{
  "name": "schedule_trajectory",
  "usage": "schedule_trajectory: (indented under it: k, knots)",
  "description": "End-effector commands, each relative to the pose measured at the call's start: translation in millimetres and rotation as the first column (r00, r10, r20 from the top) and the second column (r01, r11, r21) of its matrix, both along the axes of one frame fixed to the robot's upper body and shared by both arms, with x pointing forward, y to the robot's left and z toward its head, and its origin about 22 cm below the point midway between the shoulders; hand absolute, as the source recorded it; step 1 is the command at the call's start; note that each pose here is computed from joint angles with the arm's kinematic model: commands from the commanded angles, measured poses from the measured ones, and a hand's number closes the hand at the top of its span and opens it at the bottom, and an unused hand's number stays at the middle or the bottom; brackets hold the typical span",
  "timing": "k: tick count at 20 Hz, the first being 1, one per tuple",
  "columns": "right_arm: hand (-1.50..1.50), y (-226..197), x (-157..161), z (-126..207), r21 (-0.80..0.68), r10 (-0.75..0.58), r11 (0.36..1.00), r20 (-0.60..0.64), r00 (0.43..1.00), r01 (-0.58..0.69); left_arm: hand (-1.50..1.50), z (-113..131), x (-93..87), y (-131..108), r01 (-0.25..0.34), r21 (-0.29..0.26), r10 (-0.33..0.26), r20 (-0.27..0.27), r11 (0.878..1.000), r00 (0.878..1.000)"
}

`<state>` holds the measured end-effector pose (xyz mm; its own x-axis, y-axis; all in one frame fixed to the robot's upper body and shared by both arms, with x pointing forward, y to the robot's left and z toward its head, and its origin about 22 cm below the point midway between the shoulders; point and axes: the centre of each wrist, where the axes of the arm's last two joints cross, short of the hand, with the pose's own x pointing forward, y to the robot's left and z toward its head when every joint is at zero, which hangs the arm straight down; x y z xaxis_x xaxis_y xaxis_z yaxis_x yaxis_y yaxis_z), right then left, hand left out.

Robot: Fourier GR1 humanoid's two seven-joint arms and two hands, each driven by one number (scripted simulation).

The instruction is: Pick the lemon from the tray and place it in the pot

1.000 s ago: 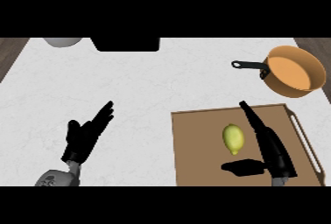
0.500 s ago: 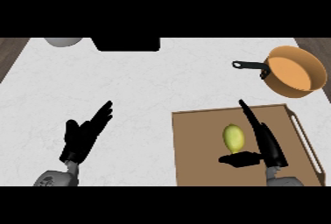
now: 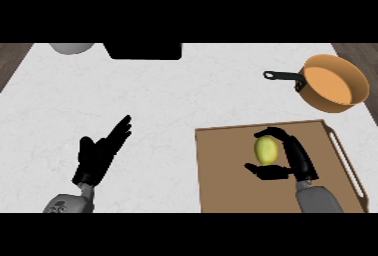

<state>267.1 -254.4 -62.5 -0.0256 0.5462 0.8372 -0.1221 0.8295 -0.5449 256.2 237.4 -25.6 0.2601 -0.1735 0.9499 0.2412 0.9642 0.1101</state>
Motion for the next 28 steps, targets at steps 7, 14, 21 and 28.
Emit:
schedule_trajectory:
  k: [7,14,21,28]
  knots:
    - [1.50,-5.0,-18.6,-42.5,0.107,0.045,0.993,0.027,0.999,-0.048,0.00,0.1,-14.0,1.7,0.004,0.002,-0.004,0.002,1.000,1.000]
    - [1.50,-119.1,-68.4,-24.5,0.382,-0.688,0.684,0.056,0.723,0.621,0.00,-7.3,-14.3,24.2,-0.096,0.008,0.096,-0.030,0.995,0.995]
    - [1.50,-166.3,-122.2,-11.0,0.328,-0.831,0.553,0.141,0.539,0.766,0.00,6.6,-9.0,18.1,-0.025,0.018,0.025,-0.009,1.000,1.000]
    - [1.50,-162.1,-112.3,74.9,0.159,-0.821,0.560,0.237,0.519,0.813,0.00,4.6,2.6,20.0,-0.021,0.003,0.021,0.012,1.000,1.000]
